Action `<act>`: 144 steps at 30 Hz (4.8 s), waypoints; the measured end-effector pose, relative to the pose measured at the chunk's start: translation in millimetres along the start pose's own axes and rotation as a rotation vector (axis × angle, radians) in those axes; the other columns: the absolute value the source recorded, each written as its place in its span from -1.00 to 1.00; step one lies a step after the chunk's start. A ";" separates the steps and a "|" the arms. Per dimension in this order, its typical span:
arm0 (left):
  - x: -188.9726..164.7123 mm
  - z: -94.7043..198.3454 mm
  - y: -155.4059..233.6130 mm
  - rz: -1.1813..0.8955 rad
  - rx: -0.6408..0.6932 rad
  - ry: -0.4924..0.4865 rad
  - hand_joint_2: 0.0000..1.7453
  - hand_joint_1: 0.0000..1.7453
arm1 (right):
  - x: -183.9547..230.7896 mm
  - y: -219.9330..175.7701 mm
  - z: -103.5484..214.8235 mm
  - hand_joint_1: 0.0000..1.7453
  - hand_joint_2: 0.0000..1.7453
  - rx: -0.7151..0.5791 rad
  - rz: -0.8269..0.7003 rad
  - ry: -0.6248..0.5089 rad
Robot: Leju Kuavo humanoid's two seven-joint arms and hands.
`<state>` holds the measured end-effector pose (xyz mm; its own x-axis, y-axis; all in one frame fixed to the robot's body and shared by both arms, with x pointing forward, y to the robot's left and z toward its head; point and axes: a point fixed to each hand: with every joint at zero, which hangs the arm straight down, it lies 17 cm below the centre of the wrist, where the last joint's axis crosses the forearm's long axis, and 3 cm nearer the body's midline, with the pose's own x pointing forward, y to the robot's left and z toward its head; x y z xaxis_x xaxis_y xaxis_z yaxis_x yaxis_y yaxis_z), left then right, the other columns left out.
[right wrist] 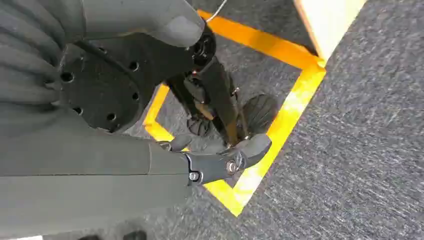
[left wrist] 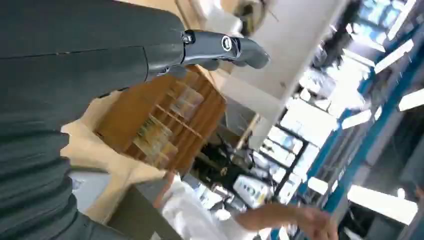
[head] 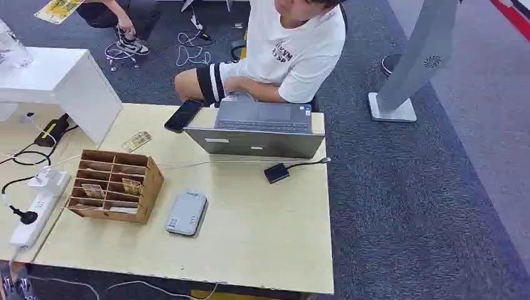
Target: Pass the card to the sensor for recognition and then transmit it.
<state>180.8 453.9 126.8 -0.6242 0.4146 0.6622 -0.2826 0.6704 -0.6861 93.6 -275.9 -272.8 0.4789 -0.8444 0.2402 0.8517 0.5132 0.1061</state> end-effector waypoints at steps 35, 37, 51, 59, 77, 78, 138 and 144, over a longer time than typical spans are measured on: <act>-83.8 -145.1 -172.3 -0.857 -0.530 -0.060 1.00 -1.00 | -37.3 13.0 4.2 -1.00 -1.00 0.045 0.529 0.096; -84.7 -152.9 -179.4 -0.915 -0.544 -0.086 1.00 -1.00 | -39.1 12.2 4.4 -1.00 -1.00 0.042 0.570 0.098; -69.4 -192.1 -212.9 -1.289 -0.564 -0.340 1.00 -1.00 | -46.8 8.9 5.2 -1.00 -1.00 0.036 0.865 0.096; -71.8 -196.2 -216.2 -1.318 -0.581 -0.357 1.00 1.00 | -47.8 10.7 5.6 -1.00 -1.00 0.045 0.911 0.089; -76.2 -196.7 -212.0 -1.289 -0.604 -0.326 1.00 1.00 | -50.9 7.0 6.0 -1.00 -1.00 0.038 0.941 0.104; -76.2 -196.9 -211.8 -1.290 -0.604 -0.326 1.00 1.00 | -50.9 7.0 6.0 -1.00 -1.00 0.037 0.941 0.104; -228.0 -60.0 -180.5 -1.945 -1.040 -0.406 1.00 1.00 | -68.9 19.7 11.8 -1.00 -1.00 0.089 0.994 0.108; -241.1 -54.4 -176.1 -1.930 -1.044 -0.352 1.00 1.00 | -71.3 20.1 12.5 -1.00 -1.00 0.088 0.999 0.114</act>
<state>420.6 269.4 104.3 -0.2506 -0.9680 -0.0101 -0.2343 0.0505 0.9708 73.9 -203.5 -275.7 0.9859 -0.0285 0.1648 0.0324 0.9993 -0.0210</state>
